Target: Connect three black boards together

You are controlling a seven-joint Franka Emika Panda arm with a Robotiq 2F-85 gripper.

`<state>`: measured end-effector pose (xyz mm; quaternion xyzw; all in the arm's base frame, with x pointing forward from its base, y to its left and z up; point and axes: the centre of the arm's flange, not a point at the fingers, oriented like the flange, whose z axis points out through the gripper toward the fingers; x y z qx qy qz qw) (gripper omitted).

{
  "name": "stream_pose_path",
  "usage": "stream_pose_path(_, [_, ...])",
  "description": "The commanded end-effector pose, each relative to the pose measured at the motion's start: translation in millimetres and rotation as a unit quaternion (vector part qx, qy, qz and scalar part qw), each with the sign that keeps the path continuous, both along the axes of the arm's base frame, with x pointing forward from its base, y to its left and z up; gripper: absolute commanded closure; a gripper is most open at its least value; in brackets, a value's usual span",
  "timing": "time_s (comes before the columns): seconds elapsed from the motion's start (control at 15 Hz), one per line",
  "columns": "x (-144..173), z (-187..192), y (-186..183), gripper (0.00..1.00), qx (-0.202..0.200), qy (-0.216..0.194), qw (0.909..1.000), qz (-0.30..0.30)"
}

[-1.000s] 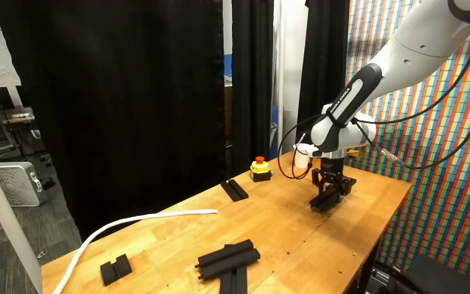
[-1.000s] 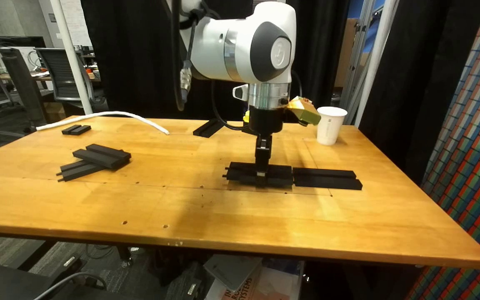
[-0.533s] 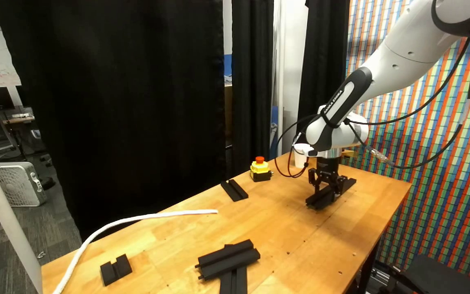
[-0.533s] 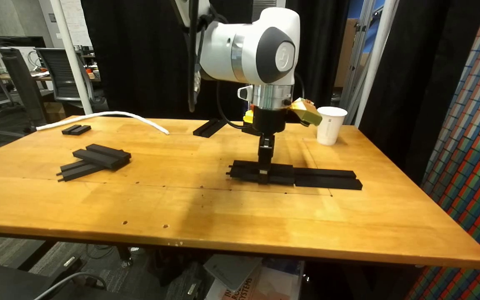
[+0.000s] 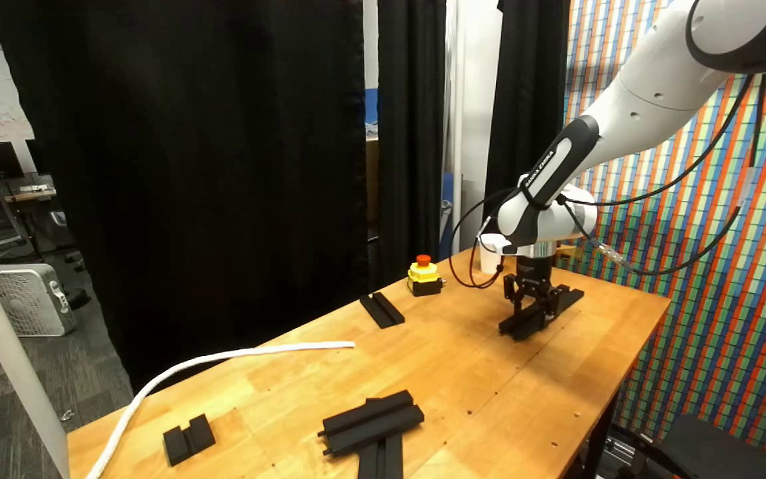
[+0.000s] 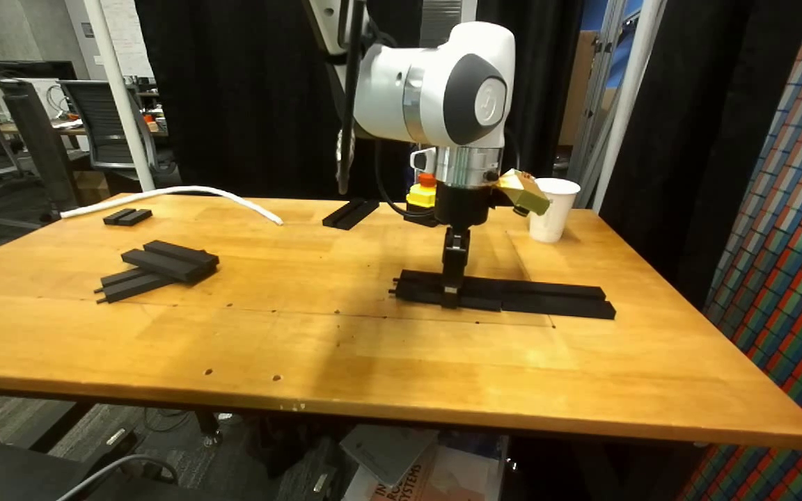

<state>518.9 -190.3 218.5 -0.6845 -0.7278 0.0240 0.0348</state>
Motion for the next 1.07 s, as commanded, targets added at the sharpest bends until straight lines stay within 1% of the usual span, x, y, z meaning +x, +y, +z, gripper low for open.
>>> stream_pose_path(0.0, [8,3,-11,0.54,0.012,-0.002,0.9999,-0.005])
stream_pose_path(1.0, [18,-3,-19,0.54,0.016,0.003,0.9998,-0.011])
